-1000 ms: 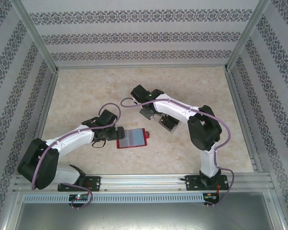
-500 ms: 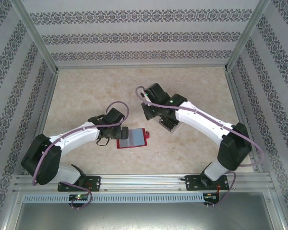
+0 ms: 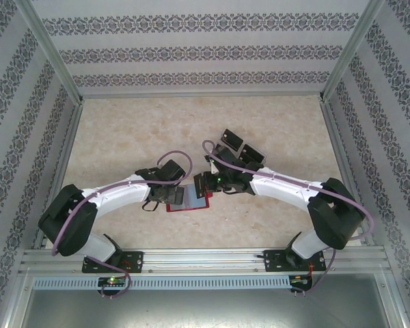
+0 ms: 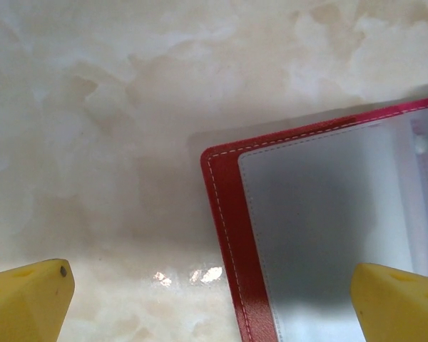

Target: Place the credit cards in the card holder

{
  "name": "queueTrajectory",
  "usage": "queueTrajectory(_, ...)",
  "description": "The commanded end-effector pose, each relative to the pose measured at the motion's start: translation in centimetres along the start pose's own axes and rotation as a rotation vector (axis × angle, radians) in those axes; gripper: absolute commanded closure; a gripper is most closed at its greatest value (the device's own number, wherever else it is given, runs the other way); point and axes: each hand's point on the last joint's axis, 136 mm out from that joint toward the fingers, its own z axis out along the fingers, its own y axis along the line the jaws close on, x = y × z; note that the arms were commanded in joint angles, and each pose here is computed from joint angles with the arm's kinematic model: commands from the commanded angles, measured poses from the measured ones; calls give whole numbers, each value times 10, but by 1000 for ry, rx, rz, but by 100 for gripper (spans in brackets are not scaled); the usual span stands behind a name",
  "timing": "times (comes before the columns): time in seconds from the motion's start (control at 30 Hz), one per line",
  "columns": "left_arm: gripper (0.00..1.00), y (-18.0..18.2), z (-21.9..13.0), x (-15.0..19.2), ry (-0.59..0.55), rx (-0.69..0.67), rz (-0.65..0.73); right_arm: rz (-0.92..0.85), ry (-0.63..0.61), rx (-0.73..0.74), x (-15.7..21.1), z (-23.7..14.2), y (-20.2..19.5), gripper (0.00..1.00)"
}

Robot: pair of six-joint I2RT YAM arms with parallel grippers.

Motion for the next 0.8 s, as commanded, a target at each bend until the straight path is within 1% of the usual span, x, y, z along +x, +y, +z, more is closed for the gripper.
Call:
queueTrajectory(0.0,0,4,-1,1,5,-50,5,44,-14,-58,-3,9,8,100)
queueTrajectory(0.23,0,13,3,11,37,-102,15,62,35,19,10,32,-20,100)
queueTrajectory(0.33,0,21,3,17,51,-134,11,77,37,50,14,33,-33,100)
queueTrajectory(0.5,0,28,4,25,59,-150,3,91,30,75,15,29,-45,100)
queueTrajectory(0.67,0,31,11,33,84,-161,-2,84,22,56,11,25,-42,100)
queueTrajectory(0.77,0,31,13,36,87,-159,-9,72,8,1,6,20,-30,100)
